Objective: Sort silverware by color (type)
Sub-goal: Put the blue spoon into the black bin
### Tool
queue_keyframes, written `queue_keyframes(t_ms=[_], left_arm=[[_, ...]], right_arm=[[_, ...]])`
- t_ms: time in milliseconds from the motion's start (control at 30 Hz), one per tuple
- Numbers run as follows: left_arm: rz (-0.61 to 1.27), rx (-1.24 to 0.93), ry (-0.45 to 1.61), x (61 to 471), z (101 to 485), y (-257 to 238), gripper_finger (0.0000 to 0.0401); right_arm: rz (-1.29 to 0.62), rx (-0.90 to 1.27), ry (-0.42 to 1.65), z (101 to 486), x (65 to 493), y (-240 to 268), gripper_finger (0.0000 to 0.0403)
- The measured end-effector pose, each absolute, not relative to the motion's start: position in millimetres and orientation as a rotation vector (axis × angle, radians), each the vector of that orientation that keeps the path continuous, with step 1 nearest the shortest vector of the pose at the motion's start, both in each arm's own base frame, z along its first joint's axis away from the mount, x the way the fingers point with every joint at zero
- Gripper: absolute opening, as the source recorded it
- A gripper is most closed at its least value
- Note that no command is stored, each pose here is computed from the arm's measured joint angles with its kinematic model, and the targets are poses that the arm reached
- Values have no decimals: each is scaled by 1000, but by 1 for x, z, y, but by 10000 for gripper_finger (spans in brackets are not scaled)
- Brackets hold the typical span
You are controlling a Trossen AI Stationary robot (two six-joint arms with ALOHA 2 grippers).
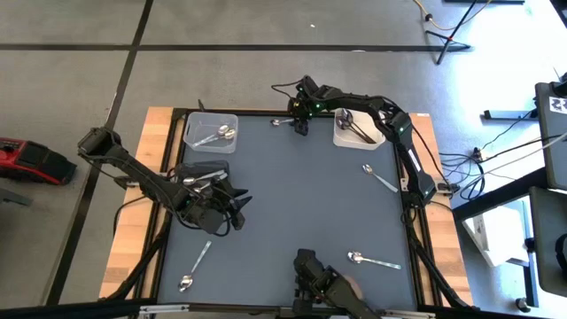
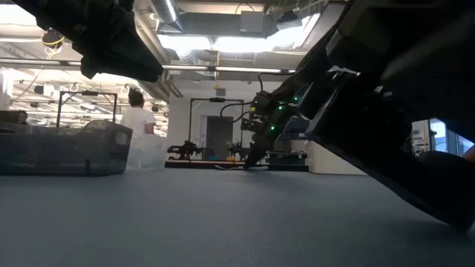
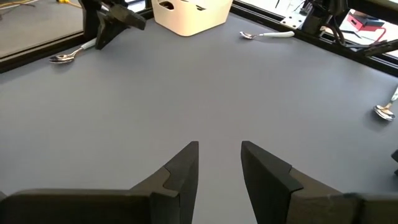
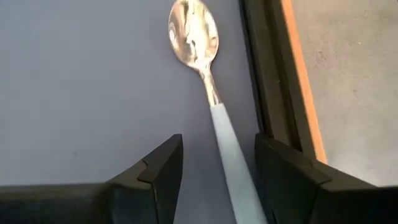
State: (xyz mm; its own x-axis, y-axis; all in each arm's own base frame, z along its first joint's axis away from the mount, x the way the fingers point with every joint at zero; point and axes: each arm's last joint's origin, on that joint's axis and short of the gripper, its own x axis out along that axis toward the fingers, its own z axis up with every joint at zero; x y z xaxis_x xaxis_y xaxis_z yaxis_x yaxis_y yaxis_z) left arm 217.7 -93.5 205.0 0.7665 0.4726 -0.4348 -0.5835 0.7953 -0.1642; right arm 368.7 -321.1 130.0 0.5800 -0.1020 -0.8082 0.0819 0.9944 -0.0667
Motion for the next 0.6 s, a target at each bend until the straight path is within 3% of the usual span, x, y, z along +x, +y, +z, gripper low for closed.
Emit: queue_keyframes(t_ms=[267, 600], left_arm=[[588, -294, 389, 218, 205, -92, 115], [588, -293, 389, 218, 205, -92, 115]], right_arm=[[-102, -58, 973, 129, 372, -316, 186], [-87, -73, 991, 128, 372, -314, 66]])
